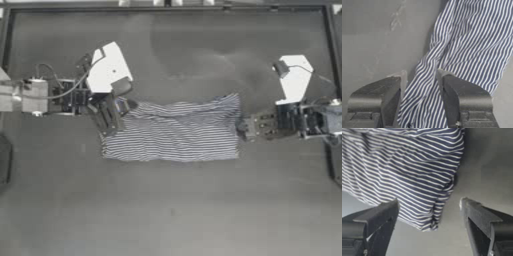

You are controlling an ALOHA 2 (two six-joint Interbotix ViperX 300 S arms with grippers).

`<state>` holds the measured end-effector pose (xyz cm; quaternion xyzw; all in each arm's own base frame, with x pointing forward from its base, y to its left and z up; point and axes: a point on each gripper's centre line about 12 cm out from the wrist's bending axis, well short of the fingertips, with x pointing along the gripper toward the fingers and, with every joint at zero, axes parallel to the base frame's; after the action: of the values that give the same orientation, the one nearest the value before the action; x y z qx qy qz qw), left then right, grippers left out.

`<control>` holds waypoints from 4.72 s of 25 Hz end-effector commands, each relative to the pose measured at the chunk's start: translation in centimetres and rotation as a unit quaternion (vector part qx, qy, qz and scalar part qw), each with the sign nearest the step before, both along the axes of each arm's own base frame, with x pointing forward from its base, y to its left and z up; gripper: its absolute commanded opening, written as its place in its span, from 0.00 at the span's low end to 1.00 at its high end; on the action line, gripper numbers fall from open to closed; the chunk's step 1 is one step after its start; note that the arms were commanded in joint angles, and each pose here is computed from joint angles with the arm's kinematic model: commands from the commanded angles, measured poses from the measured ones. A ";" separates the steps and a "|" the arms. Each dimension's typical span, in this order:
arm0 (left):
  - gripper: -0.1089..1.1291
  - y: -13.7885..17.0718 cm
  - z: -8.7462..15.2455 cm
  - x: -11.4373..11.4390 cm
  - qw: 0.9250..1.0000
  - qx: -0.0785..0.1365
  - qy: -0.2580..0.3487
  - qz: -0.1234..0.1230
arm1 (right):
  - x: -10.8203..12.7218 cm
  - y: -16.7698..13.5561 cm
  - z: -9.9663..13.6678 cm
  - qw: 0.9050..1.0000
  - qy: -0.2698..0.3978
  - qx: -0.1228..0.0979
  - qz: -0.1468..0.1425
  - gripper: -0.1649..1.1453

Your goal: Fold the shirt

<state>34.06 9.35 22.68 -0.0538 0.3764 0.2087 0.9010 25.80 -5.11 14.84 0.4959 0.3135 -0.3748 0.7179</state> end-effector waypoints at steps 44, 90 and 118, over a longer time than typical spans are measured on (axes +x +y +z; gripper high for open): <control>0.72 -0.4 0.2 0.1 1.000 0.009 -0.015 -0.017 | 3.7 -1.3 -4.7 0.997 -0.043 0.058 -0.011 0.70; 0.72 -1.9 -11.2 8.7 0.991 -0.015 -0.001 -0.131 | 6.5 -1.2 3.2 0.994 -0.105 -0.033 0.022 0.17; 0.72 -0.2 -1.9 7.5 0.990 0.046 -0.071 -0.115 | 5.8 -0.8 3.2 0.995 -0.092 -0.035 0.016 0.18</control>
<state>42.25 9.01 16.64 0.0100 0.3452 0.1073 0.9323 31.46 -6.10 16.87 0.4929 0.2543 -0.3384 0.7602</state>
